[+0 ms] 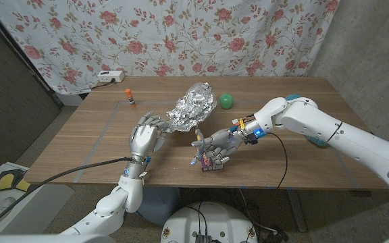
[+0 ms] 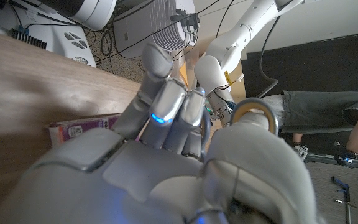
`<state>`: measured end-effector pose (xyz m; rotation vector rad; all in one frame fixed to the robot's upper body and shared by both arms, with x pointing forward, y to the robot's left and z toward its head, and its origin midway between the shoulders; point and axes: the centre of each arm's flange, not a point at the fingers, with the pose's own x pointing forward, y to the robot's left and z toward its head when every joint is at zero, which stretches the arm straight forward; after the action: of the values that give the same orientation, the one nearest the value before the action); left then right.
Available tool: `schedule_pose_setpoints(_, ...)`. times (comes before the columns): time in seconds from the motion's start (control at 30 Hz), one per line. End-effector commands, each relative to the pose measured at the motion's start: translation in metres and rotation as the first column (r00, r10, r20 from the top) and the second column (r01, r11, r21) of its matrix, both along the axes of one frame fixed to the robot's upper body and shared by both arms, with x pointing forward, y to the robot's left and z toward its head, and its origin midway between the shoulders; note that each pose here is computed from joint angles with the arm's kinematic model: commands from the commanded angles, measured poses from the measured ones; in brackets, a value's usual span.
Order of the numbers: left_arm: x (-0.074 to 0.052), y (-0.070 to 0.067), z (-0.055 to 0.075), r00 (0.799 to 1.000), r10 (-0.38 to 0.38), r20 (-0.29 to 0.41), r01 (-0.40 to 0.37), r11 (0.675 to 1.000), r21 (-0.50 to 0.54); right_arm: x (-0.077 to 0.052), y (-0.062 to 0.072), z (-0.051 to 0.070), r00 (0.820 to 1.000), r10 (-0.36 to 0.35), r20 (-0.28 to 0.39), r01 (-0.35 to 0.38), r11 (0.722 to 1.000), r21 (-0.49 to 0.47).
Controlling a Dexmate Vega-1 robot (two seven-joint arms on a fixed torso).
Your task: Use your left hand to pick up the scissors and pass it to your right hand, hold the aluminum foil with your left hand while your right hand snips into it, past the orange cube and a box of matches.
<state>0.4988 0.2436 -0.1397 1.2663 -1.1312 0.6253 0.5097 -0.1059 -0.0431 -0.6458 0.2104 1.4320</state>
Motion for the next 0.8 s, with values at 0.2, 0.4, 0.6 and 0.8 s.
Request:
schedule_pose_setpoints(0.2, -0.0001, 0.0001, -0.0009, 1.0, 0.0, -0.003, 0.0, 1.0, 0.004, -0.0002, -0.0005, -0.0011, 1.0, -0.021, 0.011, 0.021, 1.0, 0.01)
schedule_pose_setpoints(0.4, 0.0002, 0.0006, -0.0018, 1.0, 0.0, -0.005, 0.0, 1.0, 0.003, -0.0009, -0.0006, -0.0004, 0.999, -0.033, 0.015, 0.033, 0.999, 0.014)
schedule_pose_setpoints(0.6, 0.0, 0.0009, -0.0029, 1.0, -0.004, -0.006, 0.004, 1.0, 0.0, -0.0016, 0.0009, -0.0015, 0.999, -0.041, 0.006, 0.041, 0.999, 0.014)
schedule_pose_setpoints(0.8, -0.0005, 0.0018, -0.0039, 1.0, -0.005, -0.008, 0.005, 1.0, -0.001, -0.0009, 0.0038, -0.0081, 0.999, -0.045, -0.028, 0.045, 0.999, 0.003)
